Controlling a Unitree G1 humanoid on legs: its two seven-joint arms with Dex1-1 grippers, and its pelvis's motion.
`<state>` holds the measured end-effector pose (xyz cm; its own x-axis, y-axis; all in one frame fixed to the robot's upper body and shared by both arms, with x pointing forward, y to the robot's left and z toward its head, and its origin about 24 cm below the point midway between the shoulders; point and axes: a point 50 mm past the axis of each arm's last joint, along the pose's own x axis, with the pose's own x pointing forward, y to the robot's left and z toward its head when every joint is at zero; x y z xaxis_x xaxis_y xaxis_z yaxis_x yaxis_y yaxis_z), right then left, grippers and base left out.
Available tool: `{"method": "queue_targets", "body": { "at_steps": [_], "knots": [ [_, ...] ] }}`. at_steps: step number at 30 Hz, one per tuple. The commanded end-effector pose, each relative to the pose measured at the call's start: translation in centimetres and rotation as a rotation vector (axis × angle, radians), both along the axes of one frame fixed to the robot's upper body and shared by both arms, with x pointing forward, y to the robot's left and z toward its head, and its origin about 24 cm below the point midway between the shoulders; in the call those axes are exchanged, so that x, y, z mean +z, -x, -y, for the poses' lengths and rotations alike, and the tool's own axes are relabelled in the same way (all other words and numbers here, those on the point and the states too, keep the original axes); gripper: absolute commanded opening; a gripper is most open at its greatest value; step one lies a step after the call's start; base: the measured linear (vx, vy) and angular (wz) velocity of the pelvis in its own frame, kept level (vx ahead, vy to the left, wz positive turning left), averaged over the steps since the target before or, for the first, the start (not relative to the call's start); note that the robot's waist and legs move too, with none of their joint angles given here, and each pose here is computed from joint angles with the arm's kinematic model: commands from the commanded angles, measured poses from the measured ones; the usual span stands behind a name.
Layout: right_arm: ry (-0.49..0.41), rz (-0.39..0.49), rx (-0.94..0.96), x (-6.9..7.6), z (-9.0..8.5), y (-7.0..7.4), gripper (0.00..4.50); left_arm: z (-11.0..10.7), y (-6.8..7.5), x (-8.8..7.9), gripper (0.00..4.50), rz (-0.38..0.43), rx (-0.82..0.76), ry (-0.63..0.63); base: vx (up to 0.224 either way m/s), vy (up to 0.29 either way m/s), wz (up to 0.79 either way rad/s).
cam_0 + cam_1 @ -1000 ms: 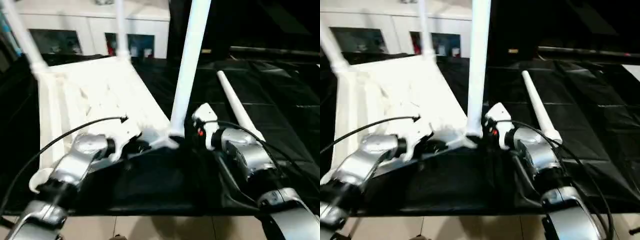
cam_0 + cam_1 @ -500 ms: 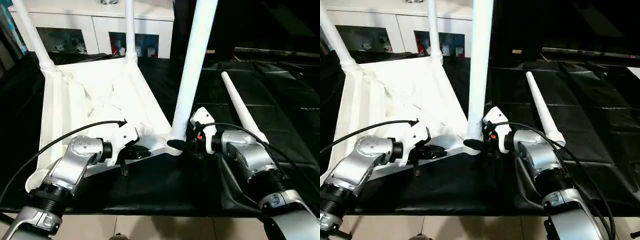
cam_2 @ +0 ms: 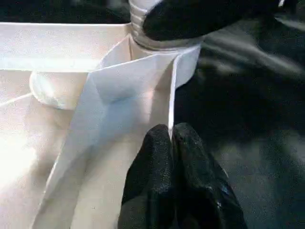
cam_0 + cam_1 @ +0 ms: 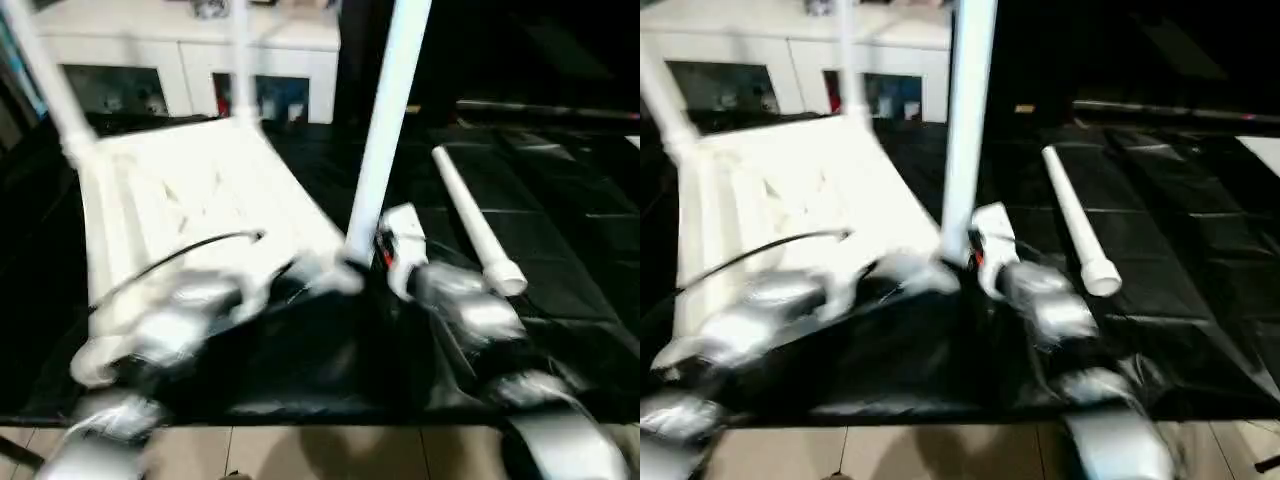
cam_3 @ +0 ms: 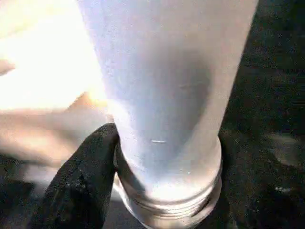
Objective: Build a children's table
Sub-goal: Rotate leg to tighten
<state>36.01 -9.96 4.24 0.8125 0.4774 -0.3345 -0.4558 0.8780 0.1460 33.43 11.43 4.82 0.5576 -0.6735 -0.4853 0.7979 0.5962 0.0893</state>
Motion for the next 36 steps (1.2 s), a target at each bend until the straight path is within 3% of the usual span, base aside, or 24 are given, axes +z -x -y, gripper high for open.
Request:
{"method": "queue_targets", "body": {
  "at_steps": [1, 2, 4, 5, 7, 9, 12, 14, 20, 27, 32, 36],
  "knots": [
    [0.046, -0.146, -0.152, -3.1, 0.7, 1.0, 2.75, -0.1, -1.0, 0.5, 0.0, 0.036, 0.107, -0.008, 0.0, 0.0, 0.0],
    [0.046, -0.146, -0.152, -3.1, 0.7, 1.0, 2.75, -0.1, -1.0, 0.5, 0.0, 0.036, 0.107, -0.008, 0.0, 0.0, 0.0],
    [0.001, -0.139, -0.178, -2.7, -1.2, 0.8, 2.75, 1.7, -1.3, 0.5, 0.0, 0.042, 0.098, -0.002, 0.0, 0.0, 0.0],
    [0.012, -0.081, -0.122, -2.0, -2.7, 0.5, 2.75, 2.5, -1.3, 0.6, 0.0, 0.054, 0.07, -0.011, 0.0, 0.0, 0.0],
    [0.047, -0.026, -0.063, -1.4, -3.5, 0.4, 2.75, 2.6, -1.4, 0.7, 0.0, 0.067, 0.051, -0.017, 0.0, 0.0, 0.0],
    [0.024, -0.003, -0.045, -1.0, -3.8, 0.3, 2.75, 2.5, -1.5, 0.8, 0.0, 0.079, 0.046, -0.026, 0.0, 0.0, 0.0],
    [-0.02, 0.046, 0.007, 0.0, -4.0, 0.0, 3.44, 1.8, -1.4, 1.0, 0.0, 0.097, 0.018, -0.032, 0.0, 0.0, 0.0],
    [-0.037, 0.08, 0.082, 0.8, -3.6, -0.2, 3.65, 1.0, -1.0, 1.2, 0.0, 0.105, -0.042, -0.023, 0.0, 0.0, 0.0],
    [0.049, 0.134, 0.254, 1.7, -1.3, -0.2, 3.86, -0.5, 0.6, 1.1, 0.0, 0.078, -0.18, 0.027, 0.0, 0.0, 0.0],
    [0.096, 0.08, 0.613, 1.7, 1.5, 2.0, 3.86, -1.9, 2.8, 1.1, 0.0, 0.013, -0.329, 0.087, 0.0, 0.0, 0.0],
    [0.113, 0.058, 0.638, 1.5, 2.0, 2.1, 3.86, -2.0, 3.2, 1.0, 0.0, 0.003, -0.35, 0.1, 0.0, 0.0, 0.0],
    [0.085, 0.053, 0.638, 1.7, 1.8, 2.2, 3.5, -2.2, 3.3, 1.2, 0.0, -0.001, -0.351, 0.103, 0.0, 0.0, 0.0]
  ]
}}
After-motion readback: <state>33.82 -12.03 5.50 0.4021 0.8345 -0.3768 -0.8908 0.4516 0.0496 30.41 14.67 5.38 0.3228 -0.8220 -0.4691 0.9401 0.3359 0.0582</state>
